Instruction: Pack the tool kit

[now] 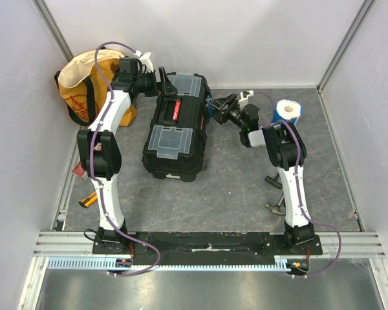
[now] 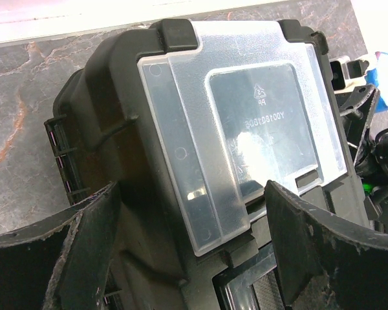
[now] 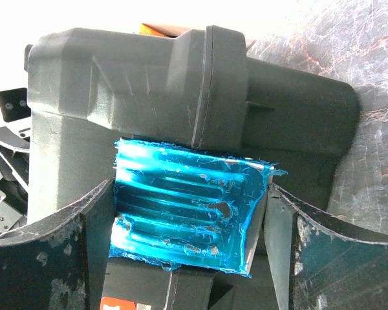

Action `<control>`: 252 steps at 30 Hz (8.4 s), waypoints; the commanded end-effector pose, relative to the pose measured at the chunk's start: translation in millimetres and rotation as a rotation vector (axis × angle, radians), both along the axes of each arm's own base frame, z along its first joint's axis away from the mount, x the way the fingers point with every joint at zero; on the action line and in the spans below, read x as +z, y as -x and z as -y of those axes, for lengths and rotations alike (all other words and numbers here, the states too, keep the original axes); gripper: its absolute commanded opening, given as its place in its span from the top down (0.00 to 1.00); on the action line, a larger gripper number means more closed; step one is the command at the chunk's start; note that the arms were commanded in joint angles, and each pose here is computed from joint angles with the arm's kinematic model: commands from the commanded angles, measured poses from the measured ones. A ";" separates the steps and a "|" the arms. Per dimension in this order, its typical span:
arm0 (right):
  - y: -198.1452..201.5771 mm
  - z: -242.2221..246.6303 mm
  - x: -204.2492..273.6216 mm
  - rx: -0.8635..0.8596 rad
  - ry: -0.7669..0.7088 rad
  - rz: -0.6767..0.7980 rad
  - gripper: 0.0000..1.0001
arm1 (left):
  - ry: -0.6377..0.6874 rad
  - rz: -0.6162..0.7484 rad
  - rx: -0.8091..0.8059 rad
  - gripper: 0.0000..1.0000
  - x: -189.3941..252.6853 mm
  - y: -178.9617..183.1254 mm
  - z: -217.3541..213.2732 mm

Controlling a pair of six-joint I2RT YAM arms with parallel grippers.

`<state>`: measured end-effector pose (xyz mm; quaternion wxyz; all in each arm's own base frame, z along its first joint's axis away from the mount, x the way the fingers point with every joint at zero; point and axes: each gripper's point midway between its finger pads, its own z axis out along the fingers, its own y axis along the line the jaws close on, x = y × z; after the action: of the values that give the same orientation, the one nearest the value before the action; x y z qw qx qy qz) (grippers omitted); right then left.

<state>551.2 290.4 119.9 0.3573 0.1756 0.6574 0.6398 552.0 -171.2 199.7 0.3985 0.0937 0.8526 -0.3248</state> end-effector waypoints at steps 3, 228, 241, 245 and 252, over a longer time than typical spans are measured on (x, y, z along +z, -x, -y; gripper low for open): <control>65.5 -80.5 78.2 0.189 0.097 0.315 1.00 | -0.103 -0.369 -0.224 0.14 -115.0 90.5 73.0; 143.0 -80.0 104.1 0.120 1.008 0.020 0.25 | 0.311 -0.225 -0.053 0.57 -7.1 114.7 42.3; 161.7 -115.3 136.3 0.411 0.560 0.074 0.28 | 0.256 -0.203 -0.125 0.57 -9.9 93.2 81.8; 154.2 -99.8 169.4 0.379 0.347 0.170 0.29 | 0.183 -0.248 0.081 0.57 -7.7 74.5 61.6; 147.1 -77.0 200.0 0.351 0.134 0.230 0.30 | 0.121 -0.118 0.314 0.53 51.3 56.0 26.8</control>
<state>442.6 345.9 258.6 0.3509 0.0139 0.7715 0.5305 478.5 -204.3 183.6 0.3021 -0.0543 0.8897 -0.3381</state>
